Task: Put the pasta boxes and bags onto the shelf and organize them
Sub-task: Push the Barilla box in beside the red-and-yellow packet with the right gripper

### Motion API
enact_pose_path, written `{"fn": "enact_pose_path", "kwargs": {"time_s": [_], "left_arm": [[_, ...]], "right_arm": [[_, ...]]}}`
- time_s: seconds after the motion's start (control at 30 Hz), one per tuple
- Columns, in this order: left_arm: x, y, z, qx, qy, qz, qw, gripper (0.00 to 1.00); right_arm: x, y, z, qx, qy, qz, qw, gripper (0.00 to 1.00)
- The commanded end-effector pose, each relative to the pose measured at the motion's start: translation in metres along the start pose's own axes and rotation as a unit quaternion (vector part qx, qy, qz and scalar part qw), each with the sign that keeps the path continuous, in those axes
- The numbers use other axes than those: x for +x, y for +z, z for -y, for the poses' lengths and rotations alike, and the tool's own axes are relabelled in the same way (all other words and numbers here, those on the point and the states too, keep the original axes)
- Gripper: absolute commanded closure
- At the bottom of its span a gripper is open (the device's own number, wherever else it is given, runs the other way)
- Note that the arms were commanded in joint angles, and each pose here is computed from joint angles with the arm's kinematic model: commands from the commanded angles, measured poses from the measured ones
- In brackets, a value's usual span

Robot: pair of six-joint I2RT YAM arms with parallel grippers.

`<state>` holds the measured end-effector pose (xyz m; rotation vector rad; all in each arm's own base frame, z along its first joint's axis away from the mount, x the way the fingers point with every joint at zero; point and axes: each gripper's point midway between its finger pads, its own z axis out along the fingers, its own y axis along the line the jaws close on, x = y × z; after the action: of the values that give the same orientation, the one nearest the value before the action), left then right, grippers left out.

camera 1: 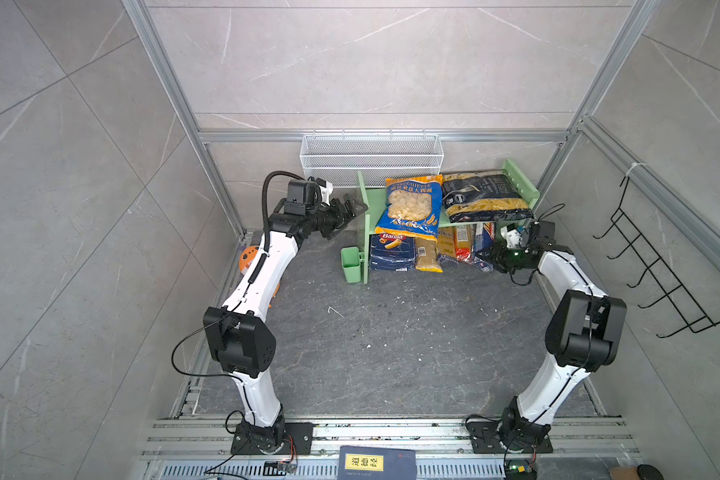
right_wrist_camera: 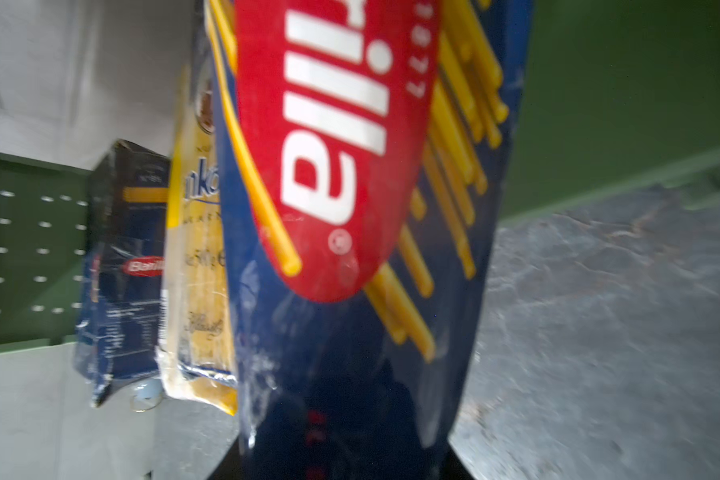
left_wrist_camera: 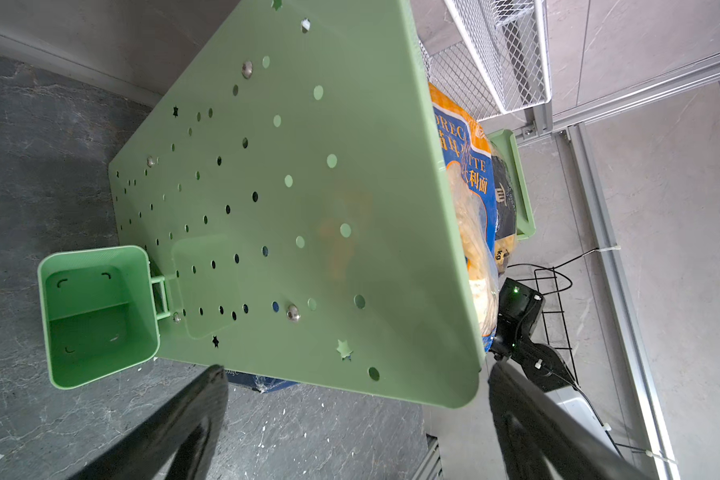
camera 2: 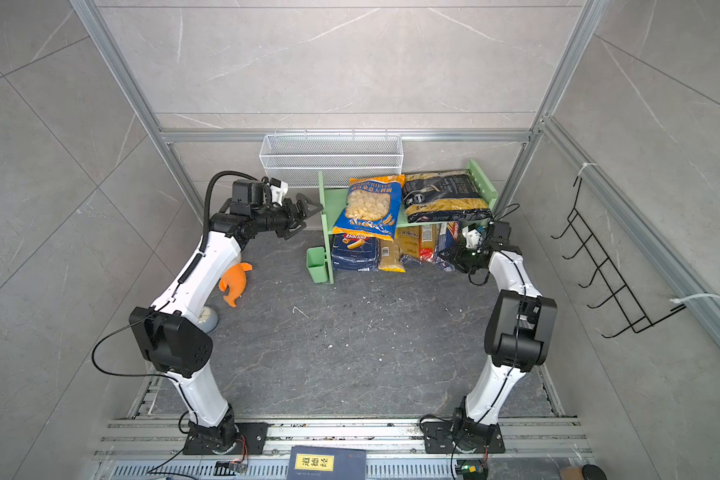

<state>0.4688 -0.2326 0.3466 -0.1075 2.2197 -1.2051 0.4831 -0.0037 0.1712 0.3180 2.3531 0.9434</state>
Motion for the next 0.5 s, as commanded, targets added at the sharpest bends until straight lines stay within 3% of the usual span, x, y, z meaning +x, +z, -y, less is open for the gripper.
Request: {"fn": "enact_pose_path", "kwargs": {"time_s": [0.0,0.47], "left_arm": [[-0.0085,-0.0172,0.0239,0.013,0.038,0.017,0.999,0.0],[-0.0034,-0.02,0.0243,0.016,0.043,0.012,0.999,0.0]], "right_arm": [[-0.0361,-0.0147,-0.0621,-0.126,-0.068,0.064,0.988,0.7],[-0.0335,-0.0138,-0.0638,-0.132,-0.049,0.051,0.989,0.68]]}}
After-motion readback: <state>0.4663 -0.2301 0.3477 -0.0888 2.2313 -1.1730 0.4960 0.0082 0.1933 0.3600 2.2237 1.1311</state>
